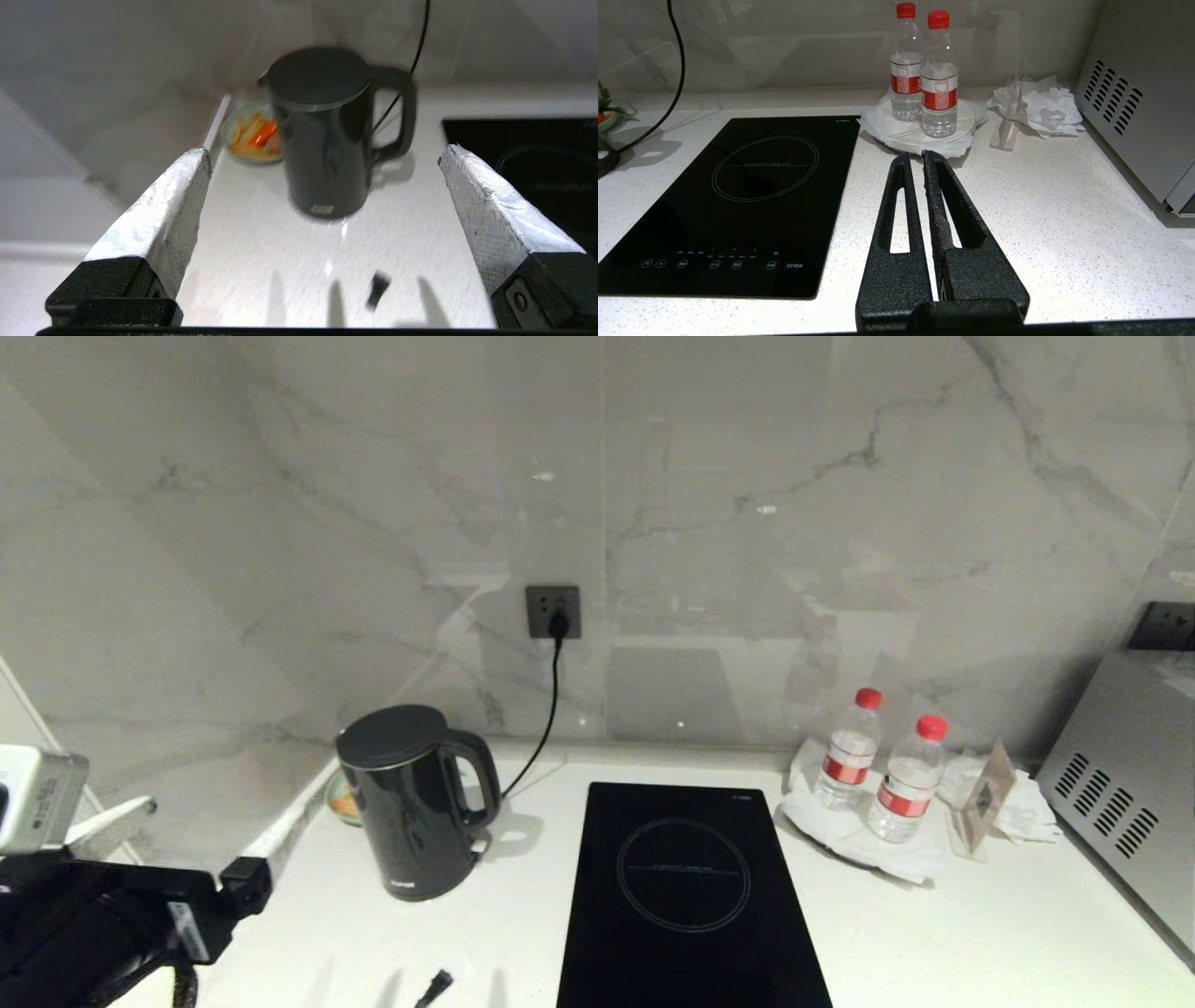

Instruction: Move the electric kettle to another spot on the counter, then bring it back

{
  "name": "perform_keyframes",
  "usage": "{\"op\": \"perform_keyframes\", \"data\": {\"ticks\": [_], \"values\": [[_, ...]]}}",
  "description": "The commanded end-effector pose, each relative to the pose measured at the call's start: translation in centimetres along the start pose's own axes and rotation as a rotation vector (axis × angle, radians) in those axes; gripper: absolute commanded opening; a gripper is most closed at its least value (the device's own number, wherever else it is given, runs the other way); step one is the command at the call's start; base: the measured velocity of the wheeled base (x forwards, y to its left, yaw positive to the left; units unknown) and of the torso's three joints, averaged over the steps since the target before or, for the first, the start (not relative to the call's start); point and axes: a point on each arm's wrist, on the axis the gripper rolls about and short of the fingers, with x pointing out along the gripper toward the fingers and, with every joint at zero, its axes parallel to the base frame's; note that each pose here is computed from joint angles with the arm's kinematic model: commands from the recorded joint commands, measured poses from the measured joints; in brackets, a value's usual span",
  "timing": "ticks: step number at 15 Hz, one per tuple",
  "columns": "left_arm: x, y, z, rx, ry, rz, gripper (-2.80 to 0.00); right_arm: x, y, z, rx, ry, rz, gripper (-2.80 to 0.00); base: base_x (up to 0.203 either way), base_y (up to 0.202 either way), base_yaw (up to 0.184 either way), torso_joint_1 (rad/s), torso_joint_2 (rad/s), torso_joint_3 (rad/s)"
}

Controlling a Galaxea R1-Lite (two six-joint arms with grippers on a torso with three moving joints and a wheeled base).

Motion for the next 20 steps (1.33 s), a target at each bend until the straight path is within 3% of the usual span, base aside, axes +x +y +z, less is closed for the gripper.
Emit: {"op": "perform_keyframes", "data": {"ticks": [1,4,5,9,14,16,18,20], "values": [[-3.7,2.7,-0.2,0.068,0.121,0.033,0.0,0.0,0.0,0.0,0.0,0.0,0.0,-2.8,0.0,0.0,0.0,0.0,0.0,0.0],[-6.4,5.1,-0.2,0.033,0.1,0.175,-0.04,0.0,0.0,0.0,0.0,0.0,0.001,-2.8,0.0,0.0,0.0,0.0,0.0,0.0],[-7.3,5.6,-0.5,0.031,0.086,0.197,-2.8,0.0,0.0,0.0,0.0,-0.001,0.0,-2.8,0.0,0.0,0.0,0.0,0.0,0.0],[-9.8,6.6,-1.7,0.026,0.046,0.27,-2.8,0.0,0.0,0.0,0.0,0.0,0.0,-2.8,0.0,0.0,0.0,0.0,0.0,0.0],[-12.0,6.9,-3.2,0.078,-0.005,0.409,-2.8,0.0,0.0,0.0,0.0,0.0,0.0,-2.8,0.0,0.0,0.0,0.0,0.0,0.0],[-12.2,6.8,-3.7,0.054,-0.011,0.476,-2.8,0.0,0.0,0.0,0.0,0.002,0.0,-2.8,0.0,0.0,0.0,0.0,0.0,0.0],[-11.7,6.8,-4.5,-0.009,-0.032,0.534,-2.8,0.0,0.0,0.0,0.0,0.0,0.0,-2.8,0.0,0.0,0.0,0.0,0.0,0.0],[-11.8,6.7,-4.4,0.003,-0.08,0.567,-2.8,0.0,0.0,0.0,0.0,-0.002,0.001,-2.8,0.0,0.0,0.0,0.0,0.0,0.0]]}}
